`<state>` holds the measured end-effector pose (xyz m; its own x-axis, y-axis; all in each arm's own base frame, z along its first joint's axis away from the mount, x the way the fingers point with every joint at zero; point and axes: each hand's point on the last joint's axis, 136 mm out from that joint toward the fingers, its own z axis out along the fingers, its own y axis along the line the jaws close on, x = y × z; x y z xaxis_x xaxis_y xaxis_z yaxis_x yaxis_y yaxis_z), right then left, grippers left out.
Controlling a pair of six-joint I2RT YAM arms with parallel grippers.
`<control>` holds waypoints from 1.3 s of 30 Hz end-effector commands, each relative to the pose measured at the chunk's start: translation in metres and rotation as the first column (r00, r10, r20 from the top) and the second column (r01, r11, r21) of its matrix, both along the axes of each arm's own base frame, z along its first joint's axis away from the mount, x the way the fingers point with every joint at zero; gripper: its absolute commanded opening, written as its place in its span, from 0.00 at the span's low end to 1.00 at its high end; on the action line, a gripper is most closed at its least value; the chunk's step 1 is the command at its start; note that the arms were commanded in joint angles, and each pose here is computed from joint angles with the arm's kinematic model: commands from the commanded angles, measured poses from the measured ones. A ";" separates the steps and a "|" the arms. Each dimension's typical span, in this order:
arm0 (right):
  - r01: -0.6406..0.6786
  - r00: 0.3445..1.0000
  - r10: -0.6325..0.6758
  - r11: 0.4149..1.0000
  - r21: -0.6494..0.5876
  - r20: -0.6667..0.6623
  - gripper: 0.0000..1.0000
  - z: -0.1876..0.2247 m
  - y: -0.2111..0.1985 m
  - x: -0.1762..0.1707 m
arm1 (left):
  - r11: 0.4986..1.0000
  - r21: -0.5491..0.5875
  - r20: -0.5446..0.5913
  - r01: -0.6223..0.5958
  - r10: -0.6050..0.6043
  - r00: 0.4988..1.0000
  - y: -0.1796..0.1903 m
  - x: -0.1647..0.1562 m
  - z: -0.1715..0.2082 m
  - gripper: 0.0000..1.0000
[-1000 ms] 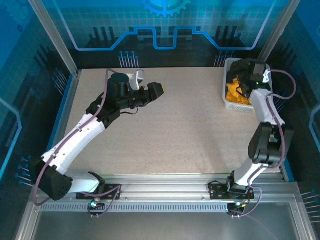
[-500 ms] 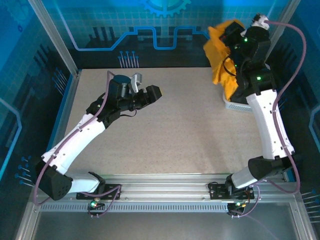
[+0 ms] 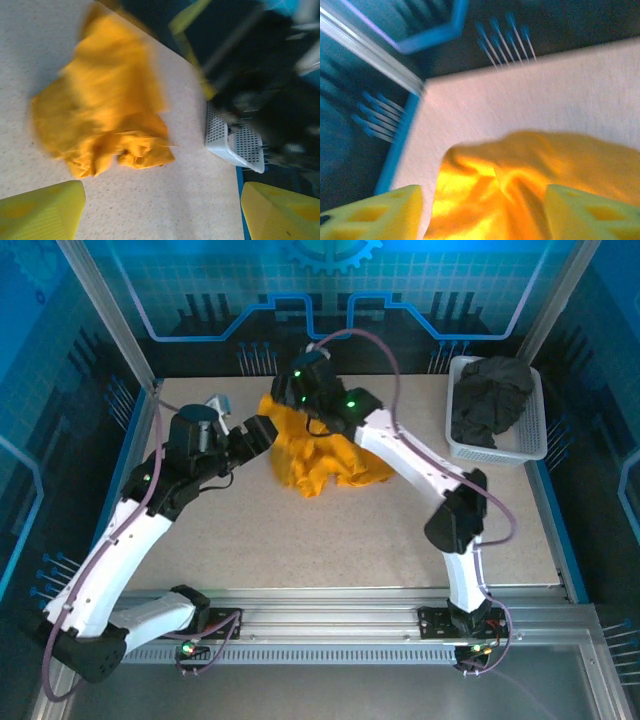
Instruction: Fold and stack the t-shirts
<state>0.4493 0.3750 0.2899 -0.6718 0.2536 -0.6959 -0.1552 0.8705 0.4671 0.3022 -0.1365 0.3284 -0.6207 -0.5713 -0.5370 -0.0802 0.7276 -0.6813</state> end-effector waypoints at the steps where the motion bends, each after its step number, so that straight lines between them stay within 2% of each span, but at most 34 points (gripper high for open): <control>1: -0.033 0.996 0.034 0.999 0.008 -0.084 0.72 0.010 -0.020 -0.018 | 0.997 0.056 -0.145 -0.061 0.068 0.987 0.022 -0.020 -0.039 0.83; 5: 0.006 0.989 -0.014 0.998 -0.056 -0.144 0.69 -0.027 -0.067 -0.026 | 0.996 0.067 -0.248 -0.056 0.071 0.966 0.024 -0.030 -0.071 0.83; 8: 0.042 0.954 -0.066 0.995 -0.088 -0.293 0.65 -0.080 -0.109 -0.042 | 0.993 0.069 -0.349 -0.094 0.112 0.931 0.029 -0.036 -0.102 0.83; 10: 0.048 0.917 -0.099 0.989 -0.139 -0.387 0.64 -0.120 -0.132 -0.059 | 0.989 0.004 -0.439 -0.148 0.135 0.888 0.031 -0.036 -0.127 0.82; 13: 0.057 0.860 -0.117 0.989 -0.134 -0.496 0.64 -0.163 -0.149 -0.077 | 0.963 -0.113 -0.547 -0.245 0.146 0.824 0.030 -0.030 -0.160 0.80; 15: 0.060 0.827 -0.117 0.991 -0.122 -0.550 0.66 -0.185 -0.153 -0.081 | 0.951 -0.155 -0.554 -0.269 0.142 0.821 0.027 -0.017 -0.169 0.79; 20: 0.046 0.773 -0.115 0.991 -0.126 -0.623 0.65 -0.222 -0.148 -0.070 | 0.964 -0.120 -0.545 -0.236 0.135 0.827 0.020 0.028 -0.182 0.77; 25: 0.072 0.680 -0.173 0.983 -0.170 -0.713 0.59 -0.259 -0.158 -0.068 | 0.984 -0.044 -0.545 -0.172 0.121 0.829 0.013 0.079 -0.196 0.73; 28: 0.089 0.651 -0.205 0.977 -0.194 -0.731 0.54 -0.271 -0.167 -0.069 | 0.988 0.027 -0.579 -0.150 0.138 0.804 0.014 0.099 -0.213 0.74; 30: 0.099 0.640 -0.219 0.974 -0.204 -0.737 0.49 -0.275 -0.173 -0.068 | 0.990 0.033 -0.591 -0.139 0.131 0.796 0.011 0.113 -0.223 0.74; 32: 0.104 0.632 -0.229 0.972 -0.212 -0.740 0.41 -0.278 -0.179 -0.067 | 0.990 0.048 -0.611 -0.133 0.134 0.780 0.010 0.123 -0.232 0.68; 34: 0.105 0.630 -0.233 0.971 -0.215 -0.741 0.28 -0.278 -0.184 -0.066 | 0.989 0.086 -0.626 -0.123 0.149 0.766 0.012 0.130 -0.240 0.59; 36: 0.110 0.634 -0.238 0.970 -0.219 -0.735 0.19 -0.274 -0.190 -0.064 | 0.987 0.111 -0.627 -0.113 0.158 0.763 0.014 0.138 -0.246 0.50; 38: 0.108 0.645 -0.240 0.968 -0.225 -0.726 0.11 -0.269 -0.195 -0.063 | 0.987 0.127 -0.622 -0.097 0.155 0.767 0.014 0.146 -0.249 0.34; 39: 0.109 0.649 -0.245 0.967 -0.230 -0.720 0.07 -0.267 -0.198 -0.063 | 0.987 0.131 -0.619 -0.089 0.152 0.771 0.015 0.150 -0.250 0.19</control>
